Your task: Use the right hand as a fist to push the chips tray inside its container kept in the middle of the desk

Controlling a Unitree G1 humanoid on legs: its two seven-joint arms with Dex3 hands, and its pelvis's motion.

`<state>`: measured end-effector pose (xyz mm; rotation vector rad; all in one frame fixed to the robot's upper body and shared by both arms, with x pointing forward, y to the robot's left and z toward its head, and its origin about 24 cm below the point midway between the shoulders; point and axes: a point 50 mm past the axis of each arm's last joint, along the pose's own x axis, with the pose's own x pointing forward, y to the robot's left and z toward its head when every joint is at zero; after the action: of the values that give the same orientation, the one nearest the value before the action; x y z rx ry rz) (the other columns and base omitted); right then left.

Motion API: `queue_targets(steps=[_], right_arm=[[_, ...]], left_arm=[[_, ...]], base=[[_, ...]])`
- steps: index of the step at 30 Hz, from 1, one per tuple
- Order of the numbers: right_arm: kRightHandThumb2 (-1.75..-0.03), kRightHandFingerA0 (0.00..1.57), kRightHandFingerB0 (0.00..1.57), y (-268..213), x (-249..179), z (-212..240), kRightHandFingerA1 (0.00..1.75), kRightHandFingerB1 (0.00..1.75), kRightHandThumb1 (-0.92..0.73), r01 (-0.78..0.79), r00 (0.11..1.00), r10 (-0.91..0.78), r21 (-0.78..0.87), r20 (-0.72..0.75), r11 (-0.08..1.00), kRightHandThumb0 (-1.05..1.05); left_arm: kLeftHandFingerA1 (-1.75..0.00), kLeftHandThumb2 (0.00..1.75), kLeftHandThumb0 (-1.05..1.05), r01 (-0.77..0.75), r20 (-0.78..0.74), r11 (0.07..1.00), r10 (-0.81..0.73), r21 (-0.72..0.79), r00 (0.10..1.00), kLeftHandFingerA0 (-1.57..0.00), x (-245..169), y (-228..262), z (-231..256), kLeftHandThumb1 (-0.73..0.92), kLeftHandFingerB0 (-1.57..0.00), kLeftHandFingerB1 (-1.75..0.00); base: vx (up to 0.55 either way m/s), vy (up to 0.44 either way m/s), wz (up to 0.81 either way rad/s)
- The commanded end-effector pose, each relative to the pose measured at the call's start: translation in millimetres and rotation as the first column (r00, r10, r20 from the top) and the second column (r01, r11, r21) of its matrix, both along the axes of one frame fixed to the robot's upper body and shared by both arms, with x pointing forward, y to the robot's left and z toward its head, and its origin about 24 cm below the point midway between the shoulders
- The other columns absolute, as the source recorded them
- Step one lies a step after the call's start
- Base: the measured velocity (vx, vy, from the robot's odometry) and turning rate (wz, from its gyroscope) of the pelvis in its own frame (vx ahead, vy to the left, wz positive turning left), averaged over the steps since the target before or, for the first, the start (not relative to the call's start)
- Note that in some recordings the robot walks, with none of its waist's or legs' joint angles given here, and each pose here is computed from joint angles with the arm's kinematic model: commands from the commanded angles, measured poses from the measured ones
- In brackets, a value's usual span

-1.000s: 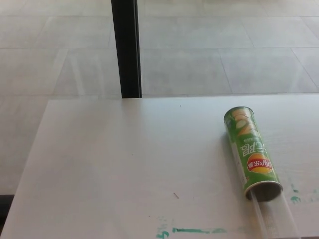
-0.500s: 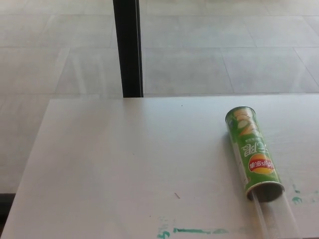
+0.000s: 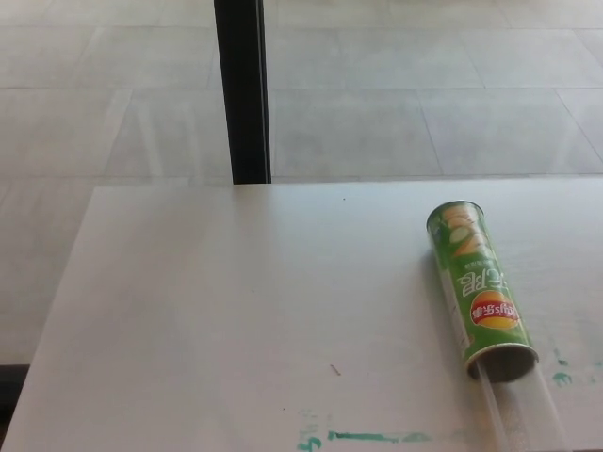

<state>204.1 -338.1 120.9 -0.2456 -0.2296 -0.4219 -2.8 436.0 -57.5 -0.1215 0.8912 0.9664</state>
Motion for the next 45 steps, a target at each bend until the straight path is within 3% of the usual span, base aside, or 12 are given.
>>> queue_targets(steps=[1,2,3,6,7,16,25,31,35,42,44,45], right_arm=[[-0.64,0.76,0.53,104,-31,29,0.74,0.43,-0.81,-0.781,0.623,0.683,-0.254,-0.382,0.571,-0.68],[-0.64,0.79,0.55,106,-35,32,0.69,0.44,-0.80,-0.816,0.575,0.664,-0.280,-0.477,0.505,-0.65],[-0.63,0.80,0.56,106,-36,33,0.66,0.45,-0.78,-0.830,0.554,0.658,-0.281,-0.510,0.482,-0.64],[-0.63,0.81,0.56,109,-39,38,0.60,0.46,-0.76,-0.881,0.472,0.623,-0.306,-0.624,0.360,-0.56],[-0.62,0.82,0.55,110,-40,39,0.62,0.46,-0.75,-0.887,0.462,0.618,-0.307,-0.636,0.346,-0.55],[-0.59,0.72,0.51,127,-60,36,0.59,0.43,-0.71,-0.954,0.298,0.514,-0.235,-0.805,0.185,-0.52],[-0.62,0.74,0.54,135,-69,20,0.68,0.46,-0.73,-0.965,0.258,0.516,-0.194,-0.816,0.176,-0.54],[-0.63,0.78,0.55,128,-69,-4,0.60,0.44,-0.78,-0.937,0.349,0.308,-0.330,-0.885,0.114,-0.60],[-1.02,0.82,0.56,118,-63,-25,0.85,0.64,-0.63,-0.872,0.489,0.238,-0.466,-0.839,0.150,-0.53],[-0.65,0.81,0.64,97,-50,-41,0.67,0.48,-0.83,-0.805,0.594,0.098,-0.590,-0.799,0.070,-0.62],[-0.66,0.80,0.62,91,-48,-45,0.69,0.46,-0.87,-0.803,0.594,0.057,-0.589,-0.802,0.085,-0.66],[-0.66,0.80,0.62,90,-47,-46,0.70,0.46,-0.88,-0.804,0.593,0.044,-0.589,-0.804,0.077,-0.67]], left_arm=[[-1.36,0.84,-1.05,0.064,-0.078,0.994,-0.057,0.090,0.995,-0.60,-4,16,18,0.75,-0.31,-1.07],[-1.18,1.20,-0.84,0.063,-0.076,0.994,-0.057,0.084,0.995,-0.76,-4,17,18,0.35,-0.03,-0.74],[-1.36,0.86,-1.05,0.057,-0.073,0.995,-0.051,0.082,0.996,-0.58,-4,17,18,0.73,-0.33,-1.10],[-1.25,1.26,-0.89,0.078,-0.085,0.993,-0.071,0.088,0.994,-0.85,-3,17,18,0.43,0.00,-0.75],[-1.37,0.86,-1.05,0.074,-0.082,0.993,-0.066,0.091,0.994,-0.62,-3,17,18,0.76,-0.29,-1.05],[-1.33,0.86,-1.05,0.100,-0.101,0.991,-0.091,0.088,0.991,-0.58,-4,16,18,0.76,-0.32,-1.06],[-1.28,1.22,-0.93,0.096,-0.109,0.992,-0.087,0.082,0.990,-0.89,-7,17,19,0.33,-0.08,-0.78],[-1.29,0.85,-1.05,0.141,-0.174,0.986,-0.125,0.084,0.977,-0.61,-10,15,16,0.76,-0.36,-1.05],[-1.30,1.24,-0.98,0.101,-0.157,0.991,-0.087,0.084,0.984,-0.97,-8,15,16,0.35,-0.17,-0.80],[-1.30,0.87,-1.05,0.117,-0.163,0.990,-0.103,0.083,0.981,-0.65,-8,15,16,0.69,-0.44,-1.06],[-1.40,1.26,-0.95,0.126,-0.177,0.988,-0.108,0.092,0.978,-1.17,-7,15,16,0.41,-0.34,-0.89],[-1.38,0.96,-1.05,0.133,-0.183,0.987,-0.114,0.093,0.976,-0.72,-7,16,17,0.65,-0.54,-1.15]], base=[[0.00,0.000,0.00],[0.00,0.000,0.00],[0.00,0.000,0.00],[0.00,0.000,0.00],[0.00,0.000,0.00],[0.00,0.000,0.00],[0.00,0.000,0.00],[0.00,0.000,0.00],[0.00,0.000,0.00],[0.00,0.000,0.00],[0.00,0.000,0.00],[0.00,0.000,0.00]])
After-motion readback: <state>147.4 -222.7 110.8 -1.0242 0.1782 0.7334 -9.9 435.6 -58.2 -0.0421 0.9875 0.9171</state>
